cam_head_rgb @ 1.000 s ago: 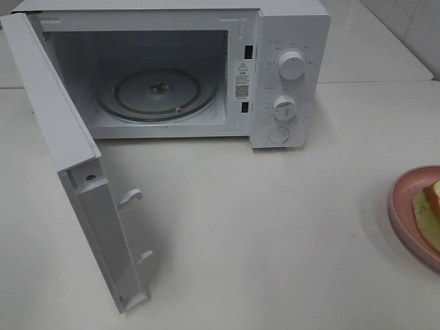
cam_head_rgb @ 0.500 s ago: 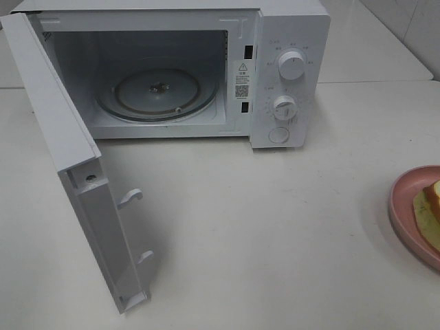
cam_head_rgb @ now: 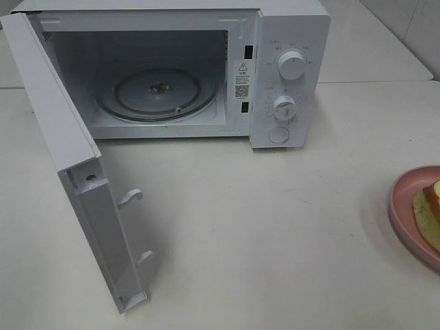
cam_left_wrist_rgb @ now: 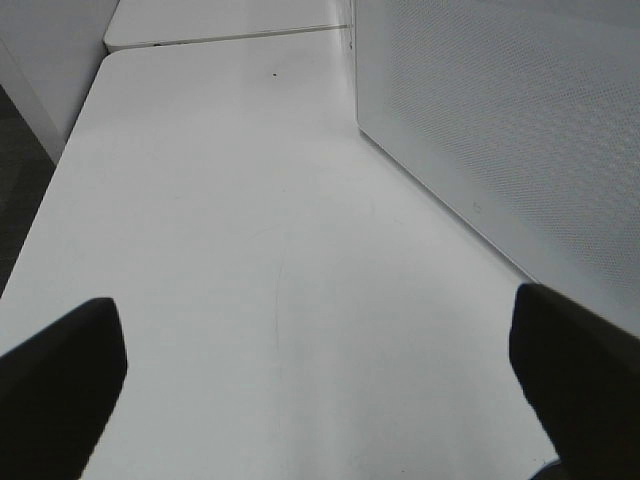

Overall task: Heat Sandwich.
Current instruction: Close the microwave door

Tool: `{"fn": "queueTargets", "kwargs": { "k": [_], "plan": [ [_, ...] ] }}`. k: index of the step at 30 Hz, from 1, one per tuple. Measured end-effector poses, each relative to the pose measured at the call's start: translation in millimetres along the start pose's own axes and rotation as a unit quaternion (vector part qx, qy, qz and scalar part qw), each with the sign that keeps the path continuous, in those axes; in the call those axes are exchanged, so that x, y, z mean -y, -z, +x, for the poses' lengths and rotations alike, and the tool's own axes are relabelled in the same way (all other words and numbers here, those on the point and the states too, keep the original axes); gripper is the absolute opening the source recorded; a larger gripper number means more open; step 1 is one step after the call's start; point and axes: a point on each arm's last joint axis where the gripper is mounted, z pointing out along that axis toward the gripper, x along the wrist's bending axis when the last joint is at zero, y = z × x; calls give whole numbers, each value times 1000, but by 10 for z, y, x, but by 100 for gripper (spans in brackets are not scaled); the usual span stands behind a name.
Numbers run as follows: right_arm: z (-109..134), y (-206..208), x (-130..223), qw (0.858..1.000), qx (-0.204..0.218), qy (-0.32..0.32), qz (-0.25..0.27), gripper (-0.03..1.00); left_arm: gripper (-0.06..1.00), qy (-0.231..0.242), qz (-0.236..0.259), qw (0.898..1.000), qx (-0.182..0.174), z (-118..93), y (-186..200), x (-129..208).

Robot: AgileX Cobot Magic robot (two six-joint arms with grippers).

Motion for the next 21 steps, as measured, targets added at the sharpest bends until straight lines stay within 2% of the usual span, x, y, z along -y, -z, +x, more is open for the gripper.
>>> {"fn": "queueTargets", "kwargs": {
  "k": [21],
  "plan": [
    [0, 0, 0, 1000, 0, 0, 0, 76, 99, 1, 0, 1000, 1, -2, 0, 0]
  ]
}}
